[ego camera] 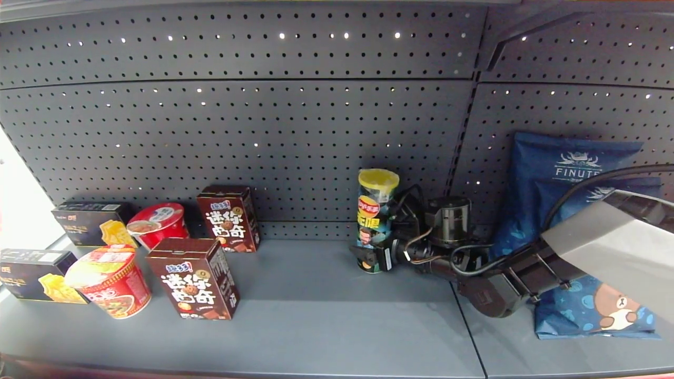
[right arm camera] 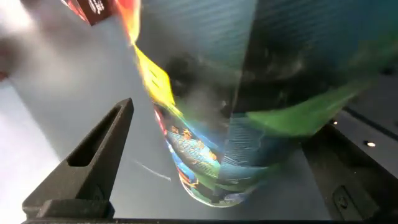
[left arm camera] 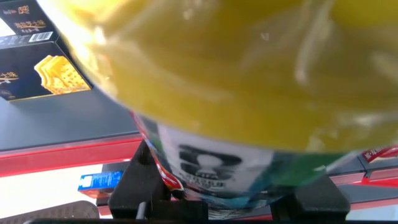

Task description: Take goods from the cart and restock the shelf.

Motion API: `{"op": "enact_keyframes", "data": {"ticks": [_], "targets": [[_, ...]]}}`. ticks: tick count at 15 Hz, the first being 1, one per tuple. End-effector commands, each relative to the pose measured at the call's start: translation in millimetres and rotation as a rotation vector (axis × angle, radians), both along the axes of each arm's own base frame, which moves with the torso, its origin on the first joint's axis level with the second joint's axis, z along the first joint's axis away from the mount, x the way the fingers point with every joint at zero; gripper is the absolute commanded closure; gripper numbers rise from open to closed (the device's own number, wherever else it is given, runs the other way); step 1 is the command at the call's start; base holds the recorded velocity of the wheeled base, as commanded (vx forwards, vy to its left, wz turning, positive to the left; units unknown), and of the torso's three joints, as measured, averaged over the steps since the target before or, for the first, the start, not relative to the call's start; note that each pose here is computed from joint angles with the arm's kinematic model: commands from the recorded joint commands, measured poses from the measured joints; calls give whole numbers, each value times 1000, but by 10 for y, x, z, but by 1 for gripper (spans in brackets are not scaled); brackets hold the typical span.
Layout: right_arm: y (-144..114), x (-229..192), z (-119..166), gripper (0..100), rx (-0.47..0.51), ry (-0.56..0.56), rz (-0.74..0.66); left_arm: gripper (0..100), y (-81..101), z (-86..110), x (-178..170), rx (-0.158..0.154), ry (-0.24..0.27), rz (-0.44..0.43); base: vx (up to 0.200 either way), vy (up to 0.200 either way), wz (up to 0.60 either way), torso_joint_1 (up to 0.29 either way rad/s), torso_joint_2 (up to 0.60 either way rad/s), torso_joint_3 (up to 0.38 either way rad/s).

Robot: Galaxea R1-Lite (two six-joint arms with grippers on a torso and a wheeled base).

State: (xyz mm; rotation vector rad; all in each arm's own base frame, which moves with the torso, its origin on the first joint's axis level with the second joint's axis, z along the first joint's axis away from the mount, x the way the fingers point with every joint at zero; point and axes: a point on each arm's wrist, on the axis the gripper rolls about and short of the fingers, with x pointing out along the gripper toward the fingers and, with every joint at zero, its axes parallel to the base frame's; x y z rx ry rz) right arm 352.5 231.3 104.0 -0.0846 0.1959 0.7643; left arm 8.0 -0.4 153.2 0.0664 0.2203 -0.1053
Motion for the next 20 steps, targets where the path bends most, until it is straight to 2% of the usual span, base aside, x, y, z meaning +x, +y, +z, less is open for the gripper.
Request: {"op": "enact_keyframes", "data": {"ticks": [1,5,8,11,14,17,19,20], "targets": [[53,45,-108,100,6,-18,4,100,0,0,-2,-1,-1,1,0,0,0,0,0,0],[-12,-41,-103,100,9,-19,-3,100,1,-26,-6,0,4,2,0,0,0,0,0,0],[-86,-231,93,100,20,-35,-1,100,7,-26,-43,-2,-19,7,0,0,0,0,0,0],[-252,-555,309,100,31,-44,16,100,11,-42,-74,-3,-33,7,0,0,0,0,0,0],[-474,-1030,507,100,48,-45,110,100,11,-61,-81,-4,-19,2,0,0,0,0,0,0],[-653,-1373,433,100,39,2,227,100,14,-67,-105,-6,-33,2,0,0,0,0,0,0],[-705,-1465,328,100,50,-2,263,100,15,-92,-107,-5,-30,4,0,0,0,0,0,0],[-711,-1501,209,100,83,-26,342,100,16,-139,-117,-3,-25,4,0,0,0,0,0,0]]}}
